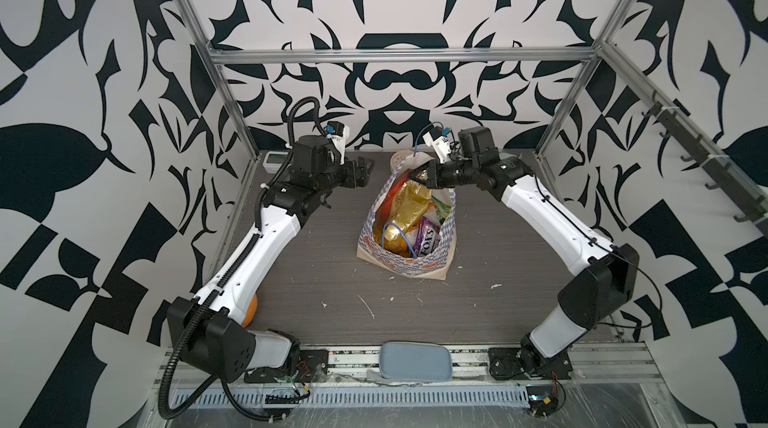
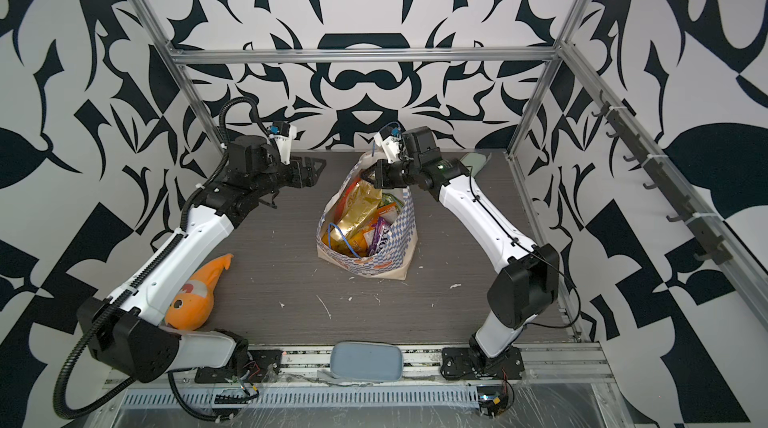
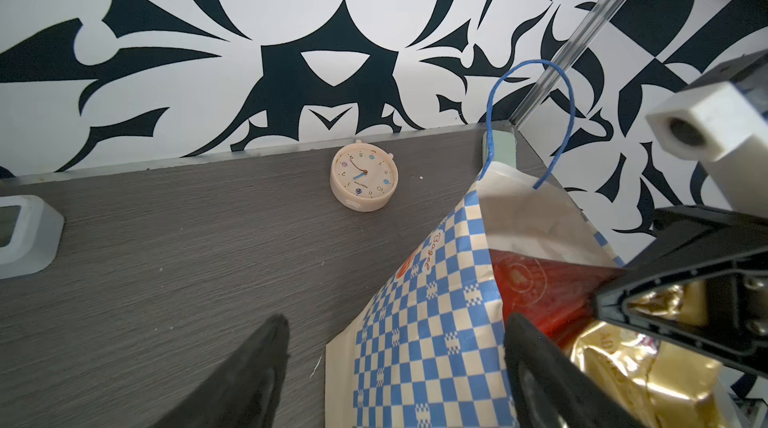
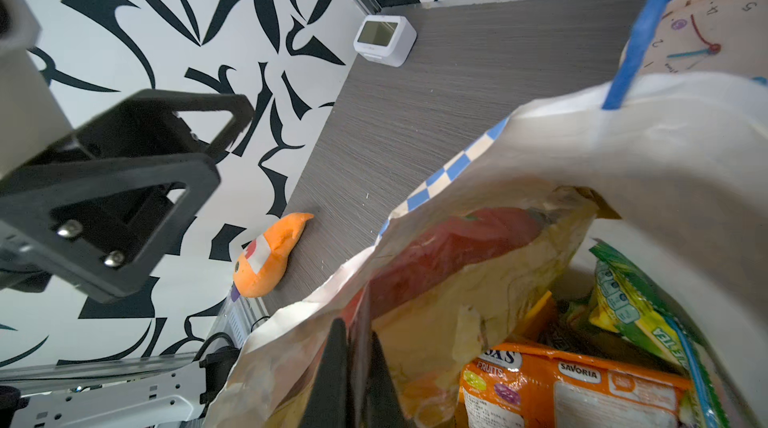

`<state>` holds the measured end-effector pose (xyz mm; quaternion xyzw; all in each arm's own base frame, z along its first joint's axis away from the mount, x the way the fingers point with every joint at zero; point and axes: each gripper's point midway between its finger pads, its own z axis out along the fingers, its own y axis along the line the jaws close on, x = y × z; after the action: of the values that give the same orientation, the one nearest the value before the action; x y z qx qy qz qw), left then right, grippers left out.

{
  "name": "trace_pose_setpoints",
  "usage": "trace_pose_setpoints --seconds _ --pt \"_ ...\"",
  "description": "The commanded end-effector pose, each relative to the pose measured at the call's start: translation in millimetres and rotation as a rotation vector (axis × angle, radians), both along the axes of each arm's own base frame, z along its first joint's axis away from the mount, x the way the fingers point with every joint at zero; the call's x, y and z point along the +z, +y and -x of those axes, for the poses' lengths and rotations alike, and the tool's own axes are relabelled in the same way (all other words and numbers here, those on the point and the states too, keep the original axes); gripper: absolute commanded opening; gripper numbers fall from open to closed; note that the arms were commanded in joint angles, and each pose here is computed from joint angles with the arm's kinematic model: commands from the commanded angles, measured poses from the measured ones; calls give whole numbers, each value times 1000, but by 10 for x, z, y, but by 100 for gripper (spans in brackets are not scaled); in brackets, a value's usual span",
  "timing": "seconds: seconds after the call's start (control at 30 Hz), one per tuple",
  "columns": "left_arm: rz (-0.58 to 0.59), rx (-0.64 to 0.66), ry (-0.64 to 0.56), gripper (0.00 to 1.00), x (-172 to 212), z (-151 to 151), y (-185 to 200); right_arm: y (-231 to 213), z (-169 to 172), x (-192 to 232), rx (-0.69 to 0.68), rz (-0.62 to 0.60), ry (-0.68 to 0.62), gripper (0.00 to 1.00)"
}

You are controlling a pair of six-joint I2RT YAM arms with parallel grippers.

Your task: Take the snacks out of the paper bag

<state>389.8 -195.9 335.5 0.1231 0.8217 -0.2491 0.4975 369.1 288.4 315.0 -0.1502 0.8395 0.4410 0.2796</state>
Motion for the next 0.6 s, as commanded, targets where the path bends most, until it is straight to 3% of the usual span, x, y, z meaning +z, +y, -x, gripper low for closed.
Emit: trace_pose_setpoints --seconds 0.0,0.17,0.57 --pt "-7 -15 -3 84 9 6 -9 -44 22 961 26 -175 -243 0" --pt "-12 -2 -2 84 -4 -19 4 -24 25 996 40 -191 -231 0" --pt "-23 43 -31 88 5 -45 84 -97 131 1575 60 -257 -329 0"
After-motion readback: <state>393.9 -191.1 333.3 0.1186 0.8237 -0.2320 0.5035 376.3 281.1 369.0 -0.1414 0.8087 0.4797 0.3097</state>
